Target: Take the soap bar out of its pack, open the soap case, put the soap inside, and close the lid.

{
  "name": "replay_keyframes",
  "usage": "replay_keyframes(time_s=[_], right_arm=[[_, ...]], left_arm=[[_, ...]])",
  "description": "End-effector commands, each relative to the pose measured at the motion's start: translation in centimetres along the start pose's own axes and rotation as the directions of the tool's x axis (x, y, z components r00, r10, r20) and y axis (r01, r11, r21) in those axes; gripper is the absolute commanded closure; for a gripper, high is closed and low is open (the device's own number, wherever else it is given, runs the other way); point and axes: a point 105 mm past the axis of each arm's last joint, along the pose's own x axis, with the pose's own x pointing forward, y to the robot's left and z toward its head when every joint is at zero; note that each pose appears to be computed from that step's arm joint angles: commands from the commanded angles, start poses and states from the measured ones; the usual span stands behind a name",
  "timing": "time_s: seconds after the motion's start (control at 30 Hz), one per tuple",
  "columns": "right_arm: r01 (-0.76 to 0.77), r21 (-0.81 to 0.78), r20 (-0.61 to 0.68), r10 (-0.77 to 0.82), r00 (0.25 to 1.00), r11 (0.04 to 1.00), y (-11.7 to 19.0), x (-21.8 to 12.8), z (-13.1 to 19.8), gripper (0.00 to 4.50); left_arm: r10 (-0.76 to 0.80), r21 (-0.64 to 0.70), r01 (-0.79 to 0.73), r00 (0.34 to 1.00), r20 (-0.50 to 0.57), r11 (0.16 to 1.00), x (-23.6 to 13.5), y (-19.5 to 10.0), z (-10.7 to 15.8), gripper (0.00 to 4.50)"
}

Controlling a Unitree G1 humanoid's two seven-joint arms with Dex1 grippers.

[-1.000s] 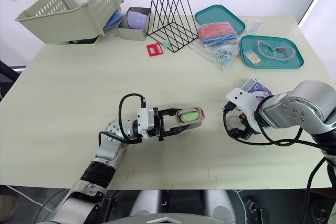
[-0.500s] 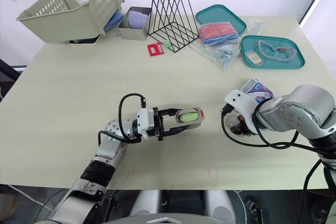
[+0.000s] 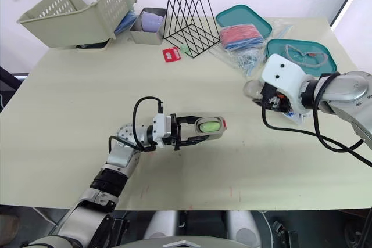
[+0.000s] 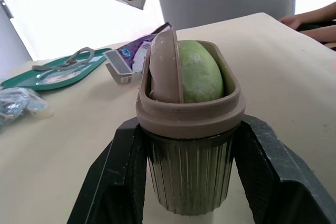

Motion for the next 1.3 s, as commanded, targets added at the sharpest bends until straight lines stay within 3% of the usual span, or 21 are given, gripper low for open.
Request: replay_keyframes(time_s=[0.03, 0.3, 0.43, 0.73, 1.3], right_arm=[[-0.076, -0.104, 0.059, 0.083, 0.995, 0.992, 0.0, -0.1, 2.5, 2.62], [-0.231, -0.173, 0.042, 0.242, 0.969, 0.957, 0.9, 0.8, 4.0, 2.62], [-0.303, -0.204, -0.052, 0.299, 0.953, 0.931, 2.1, 1.0, 3.3, 2.62], [-0.338, -0.168, -0.112, 0.323, 0.940, 0.926, 2.2, 1.6, 4.4, 2.62], [-0.415, -0.235, -0.218, 0.369, 0.904, 0.879, 3.9, 2.6, 3.1, 2.62]], left_arm=[[-0.026, 0.012, 0.026, 0.999, 0.024, 1.000, 0.7, 0.3, 0.6, 2.65], [-0.053, 0.004, 0.053, 0.998, 0.044, 0.999, 2.3, -0.1, 0.6, 2.65], [-0.056, 0.018, 0.056, 0.998, 0.006, 0.998, 2.7, -0.1, 0.0, 2.65], [-0.044, 0.036, 0.044, 0.999, -0.001, 0.998, 3.9, 0.0, -0.4, 2.65], [-0.023, 0.053, 0.025, 0.999, -0.036, 0.998, 4.8, 0.1, -1.2, 2.65]])
